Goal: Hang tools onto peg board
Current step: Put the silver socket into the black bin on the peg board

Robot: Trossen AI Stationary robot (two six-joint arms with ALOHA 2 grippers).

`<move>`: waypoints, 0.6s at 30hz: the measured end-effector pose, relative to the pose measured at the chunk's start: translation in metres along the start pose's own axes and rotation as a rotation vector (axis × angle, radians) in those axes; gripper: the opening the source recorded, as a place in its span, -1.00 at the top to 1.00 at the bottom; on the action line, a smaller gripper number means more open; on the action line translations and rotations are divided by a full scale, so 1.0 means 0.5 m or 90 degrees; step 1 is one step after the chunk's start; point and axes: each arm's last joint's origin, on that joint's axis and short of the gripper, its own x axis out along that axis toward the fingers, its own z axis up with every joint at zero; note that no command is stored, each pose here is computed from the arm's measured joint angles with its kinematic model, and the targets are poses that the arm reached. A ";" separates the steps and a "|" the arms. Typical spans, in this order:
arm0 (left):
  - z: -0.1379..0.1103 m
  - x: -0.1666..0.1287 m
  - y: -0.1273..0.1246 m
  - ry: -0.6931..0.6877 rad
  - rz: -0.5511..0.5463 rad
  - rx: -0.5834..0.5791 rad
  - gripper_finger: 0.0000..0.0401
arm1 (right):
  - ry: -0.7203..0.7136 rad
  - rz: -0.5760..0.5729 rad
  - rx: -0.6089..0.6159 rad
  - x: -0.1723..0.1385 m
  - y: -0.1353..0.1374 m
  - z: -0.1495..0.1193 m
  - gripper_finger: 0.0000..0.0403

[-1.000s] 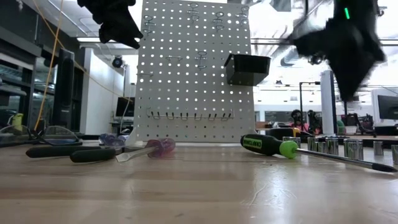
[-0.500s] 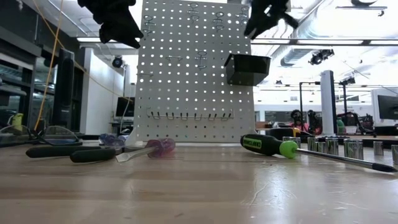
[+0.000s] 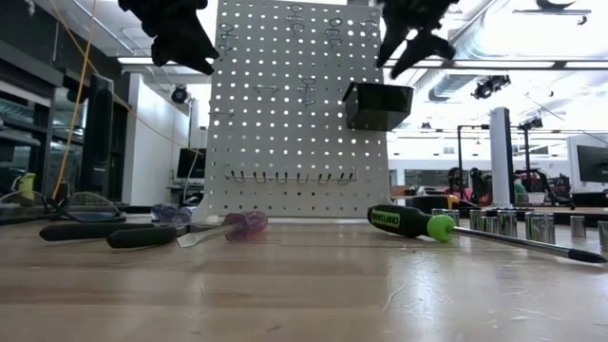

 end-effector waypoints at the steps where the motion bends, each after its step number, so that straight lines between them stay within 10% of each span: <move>1: 0.000 0.000 0.000 0.000 0.000 0.000 0.14 | 0.036 0.017 -0.007 -0.008 0.003 -0.013 0.19; 10: 0.000 0.000 0.000 -0.001 0.000 0.000 0.14 | 0.273 0.015 -0.074 -0.006 0.066 -0.207 0.17; 18: 0.001 0.000 0.000 -0.004 -0.001 0.000 0.14 | 0.380 -0.005 0.050 0.102 0.043 -0.339 0.17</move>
